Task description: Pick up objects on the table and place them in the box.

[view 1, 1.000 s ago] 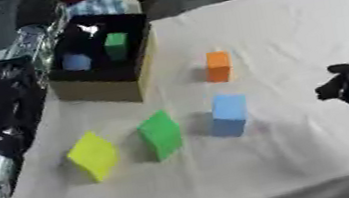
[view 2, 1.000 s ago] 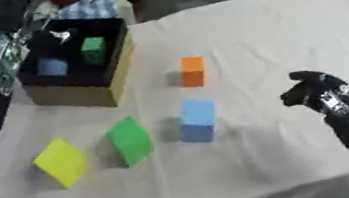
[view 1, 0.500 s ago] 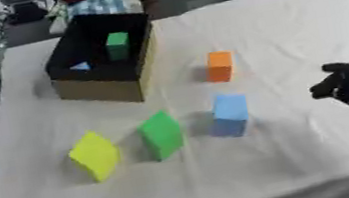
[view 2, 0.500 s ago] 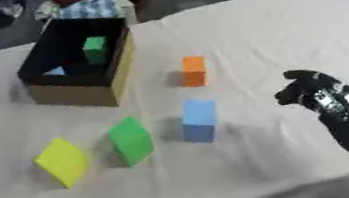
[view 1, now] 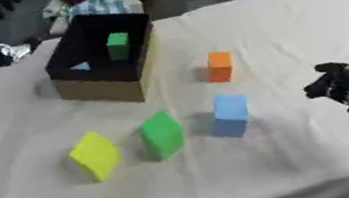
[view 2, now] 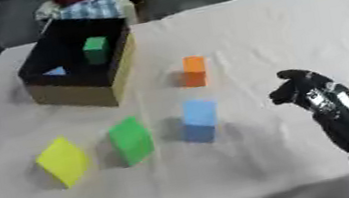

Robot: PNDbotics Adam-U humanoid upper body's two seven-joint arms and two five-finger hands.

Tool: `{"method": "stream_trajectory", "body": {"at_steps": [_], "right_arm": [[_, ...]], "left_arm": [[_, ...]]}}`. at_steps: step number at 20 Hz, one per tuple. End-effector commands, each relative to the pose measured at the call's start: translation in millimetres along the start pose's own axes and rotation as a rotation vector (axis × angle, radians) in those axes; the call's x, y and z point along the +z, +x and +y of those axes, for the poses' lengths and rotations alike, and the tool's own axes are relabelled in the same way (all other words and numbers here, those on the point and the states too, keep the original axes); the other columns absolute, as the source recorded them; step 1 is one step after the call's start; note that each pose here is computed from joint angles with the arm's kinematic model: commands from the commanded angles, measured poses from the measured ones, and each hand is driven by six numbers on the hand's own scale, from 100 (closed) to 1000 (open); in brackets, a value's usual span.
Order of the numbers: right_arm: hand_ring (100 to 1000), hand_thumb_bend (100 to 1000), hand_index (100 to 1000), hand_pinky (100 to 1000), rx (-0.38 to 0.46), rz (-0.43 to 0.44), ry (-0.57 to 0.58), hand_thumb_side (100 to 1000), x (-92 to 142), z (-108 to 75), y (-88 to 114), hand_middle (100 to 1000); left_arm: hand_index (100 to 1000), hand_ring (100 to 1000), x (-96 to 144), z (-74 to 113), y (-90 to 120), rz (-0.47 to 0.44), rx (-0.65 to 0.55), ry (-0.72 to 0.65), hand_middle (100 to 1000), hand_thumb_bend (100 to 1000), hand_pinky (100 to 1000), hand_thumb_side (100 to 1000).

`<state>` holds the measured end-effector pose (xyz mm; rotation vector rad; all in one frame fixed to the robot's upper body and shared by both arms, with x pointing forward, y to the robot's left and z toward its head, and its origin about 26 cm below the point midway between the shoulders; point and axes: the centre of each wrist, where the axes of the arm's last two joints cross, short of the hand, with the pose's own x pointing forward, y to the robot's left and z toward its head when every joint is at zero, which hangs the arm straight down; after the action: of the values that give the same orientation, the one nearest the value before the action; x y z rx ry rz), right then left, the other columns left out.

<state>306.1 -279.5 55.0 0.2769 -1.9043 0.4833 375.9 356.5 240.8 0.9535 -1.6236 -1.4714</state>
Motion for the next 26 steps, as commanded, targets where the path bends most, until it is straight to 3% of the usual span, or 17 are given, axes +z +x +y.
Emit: {"method": "stream_trajectory", "body": {"at_steps": [1,4,5,6,10,12,16,23,26], "right_arm": [[710,100,813,732,0.034,-0.004,0.004,716,0,-7.4,5,579],[710,100,813,732,0.036,0.000,0.008,716,0,-7.6,4,579],[711,100,813,732,0.035,0.001,0.011,713,0,-7.3,4,579],[711,100,813,732,0.035,0.002,0.014,716,0,-7.0,4,579],[711,100,813,732,0.037,0.005,0.015,715,1,-7.5,3,579],[711,100,813,732,0.037,0.005,0.015,716,1,-7.5,3,579],[711,100,813,732,0.038,0.007,0.019,716,1,-7.4,3,579],[710,100,813,731,0.039,0.012,0.018,718,2,-7.6,3,579],[710,100,813,731,0.040,0.013,0.016,719,2,-7.7,2,579]], "left_arm": [[863,687,10,11.0,11,-0.109,-0.026,-0.078,720,393,811,477],[871,702,10,-3.5,25,-0.195,0.004,-0.229,736,384,816,473],[872,705,9,-7.4,29,-0.221,0.006,-0.272,735,524,818,425],[874,710,8,-12.7,34,-0.249,0.011,-0.318,742,377,820,467],[889,734,3,-24.6,48,-0.340,-0.002,-0.452,764,423,833,450],[897,745,1,-29.0,51,-0.364,-0.016,-0.503,775,425,839,432],[925,778,-2,-39.1,55,-0.406,-0.063,-0.623,810,568,855,434],[970,831,-2,-47.4,55,-0.446,-0.185,-0.739,879,731,875,430],[974,836,-4,-52.5,53,-0.448,-0.218,-0.769,883,704,873,391]]}}
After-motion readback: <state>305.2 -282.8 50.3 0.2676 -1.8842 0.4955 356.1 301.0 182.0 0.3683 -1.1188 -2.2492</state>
